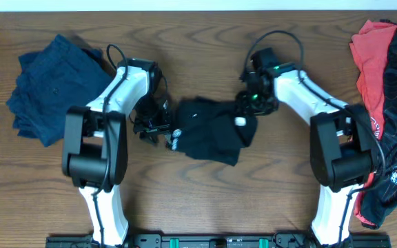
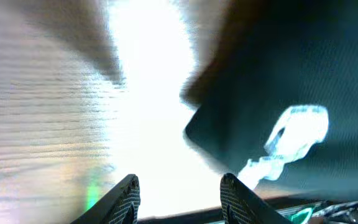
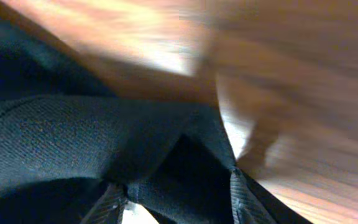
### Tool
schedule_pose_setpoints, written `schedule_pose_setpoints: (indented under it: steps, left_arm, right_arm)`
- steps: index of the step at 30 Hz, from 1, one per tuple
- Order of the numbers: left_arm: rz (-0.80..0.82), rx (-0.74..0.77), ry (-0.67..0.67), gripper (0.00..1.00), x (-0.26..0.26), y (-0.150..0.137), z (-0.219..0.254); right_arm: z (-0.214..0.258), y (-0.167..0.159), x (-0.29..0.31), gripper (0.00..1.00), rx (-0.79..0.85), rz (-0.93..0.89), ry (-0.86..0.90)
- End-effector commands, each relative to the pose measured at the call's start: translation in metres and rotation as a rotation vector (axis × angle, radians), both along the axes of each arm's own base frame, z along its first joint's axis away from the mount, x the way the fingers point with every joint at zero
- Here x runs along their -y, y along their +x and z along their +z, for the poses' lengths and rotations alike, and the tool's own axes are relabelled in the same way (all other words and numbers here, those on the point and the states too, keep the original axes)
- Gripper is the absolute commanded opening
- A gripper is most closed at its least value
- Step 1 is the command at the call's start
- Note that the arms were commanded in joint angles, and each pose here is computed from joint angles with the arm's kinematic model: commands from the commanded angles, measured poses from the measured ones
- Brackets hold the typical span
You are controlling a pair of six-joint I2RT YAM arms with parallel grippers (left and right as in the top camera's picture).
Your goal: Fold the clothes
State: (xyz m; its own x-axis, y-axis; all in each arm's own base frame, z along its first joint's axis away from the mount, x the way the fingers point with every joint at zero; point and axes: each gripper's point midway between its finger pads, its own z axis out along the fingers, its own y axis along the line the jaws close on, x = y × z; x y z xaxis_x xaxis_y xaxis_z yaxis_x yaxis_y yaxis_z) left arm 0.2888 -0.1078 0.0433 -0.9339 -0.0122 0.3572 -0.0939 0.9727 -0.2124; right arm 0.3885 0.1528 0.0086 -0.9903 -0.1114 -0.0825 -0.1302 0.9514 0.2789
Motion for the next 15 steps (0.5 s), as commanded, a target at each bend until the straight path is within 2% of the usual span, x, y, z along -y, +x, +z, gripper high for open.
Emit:
schedule_pose_setpoints:
  steps: [1, 2, 5, 9, 12, 15]
  left_arm:
    - [0.006, 0.22, -0.047, 0.44, 0.005, 0.021, 0.047]
    - [0.005, 0.297, -0.056, 0.45, 0.006, 0.032, 0.057]
    - [0.005, 0.538, -0.101, 0.63, 0.013, 0.071, 0.088]
    - [0.005, 0.758, -0.147, 0.71, 0.023, 0.117, 0.111]
    - [0.008, 0.814, -0.161, 0.71, 0.027, 0.138, 0.106]
    - [0.004, 0.806, -0.168, 0.71, 0.032, 0.147, 0.089]
  right_arm:
    - [0.051, 0.03, 0.03, 0.53, 0.149, -0.079, -0.067]
    - [0.066, 0.032, 0.028, 0.53, 0.18, -0.079, -0.051]
    - [0.112, 0.028, 0.017, 0.54, 0.267, -0.049, 0.017]
    - [0.145, 0.004, 0.0, 0.55, 0.287, 0.001, 0.048]
    - [0.144, -0.019, -0.009, 0.55, 0.218, 0.002, 0.043]
    - [0.134, -0.039, -0.017, 0.55, 0.135, -0.01, 0.031]
